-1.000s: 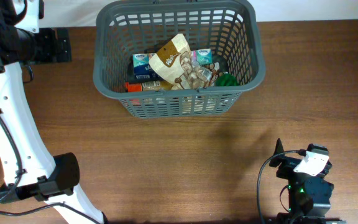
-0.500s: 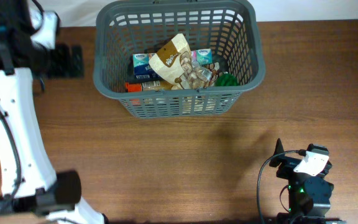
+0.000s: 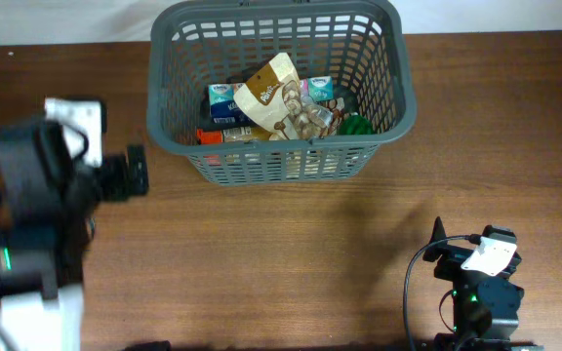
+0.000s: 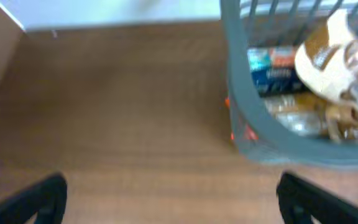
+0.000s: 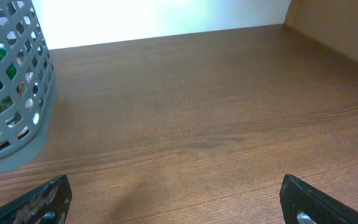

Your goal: Pack container

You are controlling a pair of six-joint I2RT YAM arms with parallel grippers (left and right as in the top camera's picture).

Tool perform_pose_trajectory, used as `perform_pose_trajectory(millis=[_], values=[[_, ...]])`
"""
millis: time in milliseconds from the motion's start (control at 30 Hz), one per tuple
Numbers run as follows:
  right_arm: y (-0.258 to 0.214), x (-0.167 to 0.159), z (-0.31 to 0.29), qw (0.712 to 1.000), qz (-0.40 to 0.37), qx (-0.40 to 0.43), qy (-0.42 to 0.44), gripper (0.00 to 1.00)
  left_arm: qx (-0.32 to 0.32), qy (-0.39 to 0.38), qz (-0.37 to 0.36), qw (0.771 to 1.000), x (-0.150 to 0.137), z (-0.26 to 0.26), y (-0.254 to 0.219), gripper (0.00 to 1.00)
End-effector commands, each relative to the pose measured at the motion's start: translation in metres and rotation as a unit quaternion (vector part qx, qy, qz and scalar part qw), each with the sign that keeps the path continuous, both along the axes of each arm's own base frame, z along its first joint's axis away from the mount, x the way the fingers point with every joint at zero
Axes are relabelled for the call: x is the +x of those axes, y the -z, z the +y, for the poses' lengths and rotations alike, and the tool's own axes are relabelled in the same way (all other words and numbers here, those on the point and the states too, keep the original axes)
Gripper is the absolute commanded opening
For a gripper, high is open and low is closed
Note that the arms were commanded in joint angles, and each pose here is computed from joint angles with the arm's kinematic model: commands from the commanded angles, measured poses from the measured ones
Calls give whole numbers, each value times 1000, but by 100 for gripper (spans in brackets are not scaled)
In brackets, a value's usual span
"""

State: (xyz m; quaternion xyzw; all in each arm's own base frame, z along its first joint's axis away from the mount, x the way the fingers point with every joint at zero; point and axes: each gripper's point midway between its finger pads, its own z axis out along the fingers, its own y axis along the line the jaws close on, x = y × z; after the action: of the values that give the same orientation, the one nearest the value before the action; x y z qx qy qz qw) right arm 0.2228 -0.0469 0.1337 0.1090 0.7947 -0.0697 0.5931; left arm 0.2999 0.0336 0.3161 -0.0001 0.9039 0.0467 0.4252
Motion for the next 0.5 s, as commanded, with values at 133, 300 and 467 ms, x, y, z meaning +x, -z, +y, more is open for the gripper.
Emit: perform_pose_trajectory(millis=[133,300,467], values=[[1,0,0,1000,-2,-5,0,99,19,21,-112,993,-47,-15,33,99],[1,0,0,1000,-2,-5,0,99,21,43,-178,983,-55,-26,75,99],[1,0,0,1000,-2,-5,0,99,25,43,-243,969,-56,-27,103,99]])
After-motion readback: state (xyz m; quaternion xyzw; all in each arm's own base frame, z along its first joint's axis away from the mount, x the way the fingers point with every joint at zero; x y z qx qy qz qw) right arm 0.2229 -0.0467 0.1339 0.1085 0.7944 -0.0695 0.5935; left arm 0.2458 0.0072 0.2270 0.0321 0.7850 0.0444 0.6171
